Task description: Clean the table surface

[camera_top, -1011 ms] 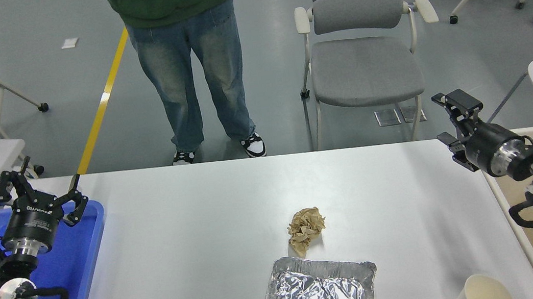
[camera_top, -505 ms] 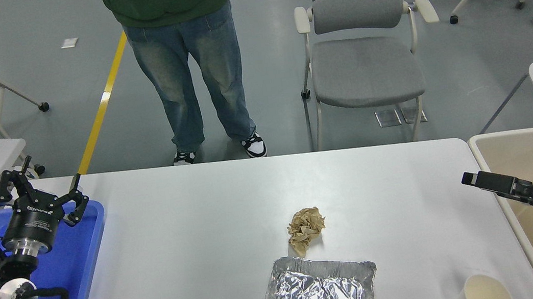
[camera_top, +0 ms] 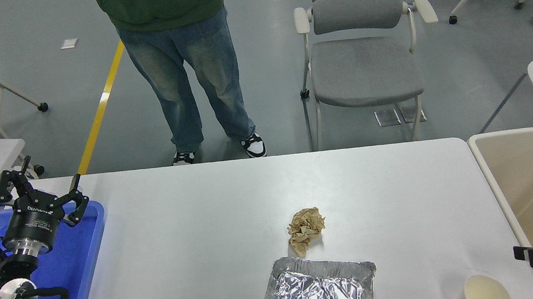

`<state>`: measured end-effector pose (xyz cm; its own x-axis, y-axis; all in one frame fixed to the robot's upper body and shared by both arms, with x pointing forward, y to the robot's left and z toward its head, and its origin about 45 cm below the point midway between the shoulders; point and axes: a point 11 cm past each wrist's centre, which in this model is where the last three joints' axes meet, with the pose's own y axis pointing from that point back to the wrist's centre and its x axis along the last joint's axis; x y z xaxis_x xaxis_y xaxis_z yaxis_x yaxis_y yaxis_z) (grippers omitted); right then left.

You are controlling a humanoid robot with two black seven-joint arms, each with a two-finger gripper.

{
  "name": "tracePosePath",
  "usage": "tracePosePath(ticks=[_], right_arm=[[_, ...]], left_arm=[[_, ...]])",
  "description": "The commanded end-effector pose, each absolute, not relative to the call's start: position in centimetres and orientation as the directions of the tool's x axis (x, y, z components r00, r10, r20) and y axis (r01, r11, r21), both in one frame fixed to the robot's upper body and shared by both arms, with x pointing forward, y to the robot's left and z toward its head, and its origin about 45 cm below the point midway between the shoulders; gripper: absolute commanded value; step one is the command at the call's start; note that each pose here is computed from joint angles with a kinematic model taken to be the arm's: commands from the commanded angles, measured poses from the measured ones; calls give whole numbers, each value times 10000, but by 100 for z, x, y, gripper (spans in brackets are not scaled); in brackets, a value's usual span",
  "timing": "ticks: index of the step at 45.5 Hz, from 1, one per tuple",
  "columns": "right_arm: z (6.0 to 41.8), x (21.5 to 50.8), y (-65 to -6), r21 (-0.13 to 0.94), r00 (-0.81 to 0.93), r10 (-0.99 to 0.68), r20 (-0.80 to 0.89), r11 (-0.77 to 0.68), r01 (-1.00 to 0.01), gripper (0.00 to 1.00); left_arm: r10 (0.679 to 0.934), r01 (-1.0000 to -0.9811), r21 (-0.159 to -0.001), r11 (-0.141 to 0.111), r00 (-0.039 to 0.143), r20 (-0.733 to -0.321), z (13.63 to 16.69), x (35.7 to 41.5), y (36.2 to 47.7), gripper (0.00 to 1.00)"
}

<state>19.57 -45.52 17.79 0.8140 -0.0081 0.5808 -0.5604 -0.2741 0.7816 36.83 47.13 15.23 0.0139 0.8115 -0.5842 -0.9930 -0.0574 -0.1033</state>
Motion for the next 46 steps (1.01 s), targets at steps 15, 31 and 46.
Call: tracePosePath(ticks=[15, 31, 46], right_arm=[[1594, 1572, -4445, 8257, 8697, -162, 4934, -3058, -4741, 100], [1461, 1679, -4195, 8003, 8727, -1431, 4669, -3515, -4858, 100], [1388, 1714, -4060, 7918, 8772, -1391, 4595, -3833, -4755, 100]], left_arm=[[8114, -9930, -1032, -574, 138, -5843, 1523, 3683, 4713, 100], [8114, -9930, -1032, -574, 138, -5843, 1523, 3683, 4713, 100], [8114, -9930, -1032, -574, 138, -5843, 1523, 3683, 4713, 100]])
